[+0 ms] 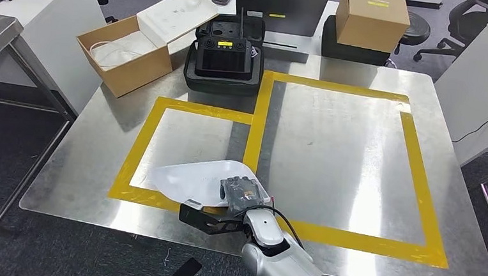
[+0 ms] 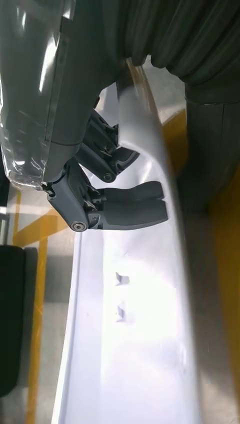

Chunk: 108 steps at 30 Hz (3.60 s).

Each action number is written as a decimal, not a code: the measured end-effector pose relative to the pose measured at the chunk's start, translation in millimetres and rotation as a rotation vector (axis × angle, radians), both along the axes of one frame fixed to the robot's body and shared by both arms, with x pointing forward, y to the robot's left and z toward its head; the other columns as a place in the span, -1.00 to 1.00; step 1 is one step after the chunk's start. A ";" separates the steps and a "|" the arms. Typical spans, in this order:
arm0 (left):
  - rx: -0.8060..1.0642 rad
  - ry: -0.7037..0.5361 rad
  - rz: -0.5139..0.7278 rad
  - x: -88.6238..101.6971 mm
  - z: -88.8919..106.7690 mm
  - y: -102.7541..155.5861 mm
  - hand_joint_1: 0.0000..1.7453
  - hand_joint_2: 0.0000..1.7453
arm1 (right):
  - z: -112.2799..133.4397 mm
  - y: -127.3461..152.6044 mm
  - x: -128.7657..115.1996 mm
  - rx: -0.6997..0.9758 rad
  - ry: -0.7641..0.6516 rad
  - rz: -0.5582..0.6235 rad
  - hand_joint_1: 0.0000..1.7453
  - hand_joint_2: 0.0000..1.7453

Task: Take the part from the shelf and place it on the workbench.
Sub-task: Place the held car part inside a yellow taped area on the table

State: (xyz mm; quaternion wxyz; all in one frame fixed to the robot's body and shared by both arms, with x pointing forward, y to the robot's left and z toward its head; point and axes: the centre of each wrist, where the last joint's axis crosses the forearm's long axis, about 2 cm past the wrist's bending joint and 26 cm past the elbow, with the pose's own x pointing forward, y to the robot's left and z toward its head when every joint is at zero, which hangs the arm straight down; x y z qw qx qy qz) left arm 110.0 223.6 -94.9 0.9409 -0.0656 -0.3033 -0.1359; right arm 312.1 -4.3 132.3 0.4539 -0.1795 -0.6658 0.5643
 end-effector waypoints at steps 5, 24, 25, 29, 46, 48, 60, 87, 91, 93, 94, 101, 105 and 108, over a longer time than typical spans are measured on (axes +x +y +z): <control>0.008 -0.001 0.006 -3.4 -0.9 0.3 -1.00 1.00 | -5.4 -2.1 -5.8 0.202 -0.081 -0.050 1.00 1.00; 0.019 0.008 0.004 -10.5 -2.5 0.5 -1.00 1.00 | -3.0 -6.8 -11.0 0.448 -0.178 -0.035 -1.00 1.00; 0.019 0.008 0.001 -10.7 -2.6 0.5 -1.00 1.00 | -1.3 -6.8 -10.5 0.466 -0.176 -0.041 -1.00 1.00; 0.013 0.010 -0.001 -10.8 -2.6 0.4 -1.00 1.00 | 6.1 -5.3 -8.6 0.512 -0.167 -0.070 -1.00 1.00; 0.014 0.017 -0.002 -10.7 -2.5 0.4 -1.00 1.00 | 14.6 -4.3 -2.7 0.536 -0.100 -0.167 -1.00 1.00; 0.014 0.017 -0.002 -10.7 -2.5 0.4 -1.00 1.00 | 14.6 -4.3 -2.7 0.536 -0.100 -0.167 -1.00 1.00; 0.014 0.017 -0.002 -10.7 -2.6 0.4 -1.00 1.00 | 14.6 -4.3 -2.8 0.535 -0.100 -0.167 -1.00 1.00; 0.019 -0.075 0.207 -27.2 -7.1 10.3 -1.00 1.00 | -20.1 -73.3 -5.6 0.542 -0.199 -0.248 -1.00 1.00; 0.042 -0.038 0.255 -53.8 -12.9 23.3 -1.00 1.00 | 40.4 -245.7 27.9 0.667 -0.298 -0.879 -1.00 1.00; 0.055 -0.022 0.264 -62.9 -14.5 28.1 -1.00 1.00 | 90.6 -285.9 15.3 0.754 -0.448 -0.957 -1.00 1.00; 0.057 -0.020 0.268 -63.5 -14.6 29.1 -1.00 1.00 | 108.5 -294.6 5.4 0.783 -0.528 -0.933 -1.00 1.00; 0.055 -0.032 0.288 -57.9 -14.0 30.6 -1.00 1.00 | 180.5 -318.6 -48.4 0.951 -0.783 -0.715 -1.00 1.00; 0.044 -0.039 0.299 -53.1 -13.4 30.6 -1.00 1.00 | 198.6 -299.3 -50.0 0.878 -0.595 -0.468 -1.00 1.00; 0.034 -0.049 0.302 -46.7 -12.4 29.0 -1.00 1.00 | 195.4 -276.3 -50.9 0.843 -0.562 -0.368 -1.00 1.00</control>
